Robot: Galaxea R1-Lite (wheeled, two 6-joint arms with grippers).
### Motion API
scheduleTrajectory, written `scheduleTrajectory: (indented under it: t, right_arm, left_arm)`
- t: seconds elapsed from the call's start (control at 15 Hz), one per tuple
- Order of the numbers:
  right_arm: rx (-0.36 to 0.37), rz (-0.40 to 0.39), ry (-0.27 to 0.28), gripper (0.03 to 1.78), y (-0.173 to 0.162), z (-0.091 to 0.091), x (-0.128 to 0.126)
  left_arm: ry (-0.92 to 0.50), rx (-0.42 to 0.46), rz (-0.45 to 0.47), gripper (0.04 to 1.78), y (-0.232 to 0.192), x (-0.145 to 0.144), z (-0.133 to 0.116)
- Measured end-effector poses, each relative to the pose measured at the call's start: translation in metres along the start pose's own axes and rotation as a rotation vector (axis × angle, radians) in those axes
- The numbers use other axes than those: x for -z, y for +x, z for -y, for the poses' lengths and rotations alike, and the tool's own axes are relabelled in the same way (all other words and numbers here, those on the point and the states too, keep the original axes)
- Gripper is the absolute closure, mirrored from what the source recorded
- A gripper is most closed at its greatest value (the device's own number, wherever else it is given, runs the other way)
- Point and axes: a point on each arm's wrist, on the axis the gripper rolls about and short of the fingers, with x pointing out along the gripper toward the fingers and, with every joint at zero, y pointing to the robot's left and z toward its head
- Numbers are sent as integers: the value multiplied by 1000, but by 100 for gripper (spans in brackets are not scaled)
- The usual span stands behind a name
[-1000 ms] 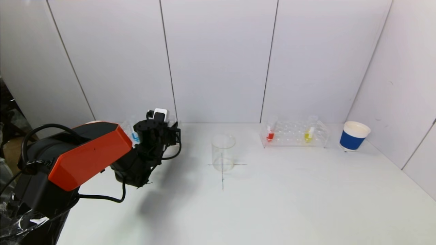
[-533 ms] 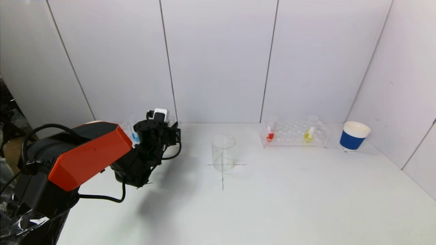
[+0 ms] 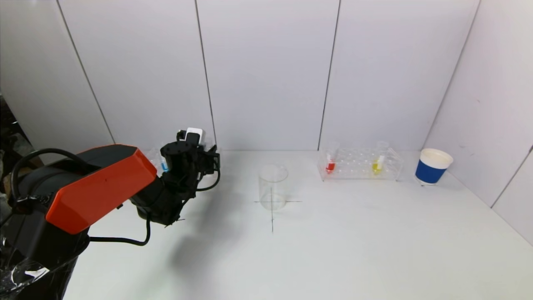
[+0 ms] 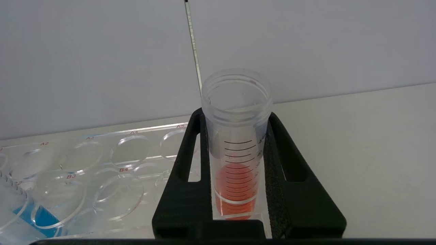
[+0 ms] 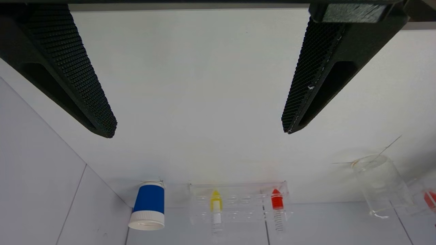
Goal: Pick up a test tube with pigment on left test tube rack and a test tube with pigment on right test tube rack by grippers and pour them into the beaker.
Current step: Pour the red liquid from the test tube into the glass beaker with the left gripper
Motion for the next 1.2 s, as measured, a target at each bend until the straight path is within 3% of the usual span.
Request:
scheduleTrajectory:
  t: [0.8, 1.2]
  right_arm:
    - [0, 0, 0, 5, 0, 0, 0]
    - [0, 0, 0, 5, 0, 0, 0]
  left_arm:
    - [-3, 2, 24, 137, -1, -95, -6]
    - [-4, 61, 17, 137, -6, -154, 12]
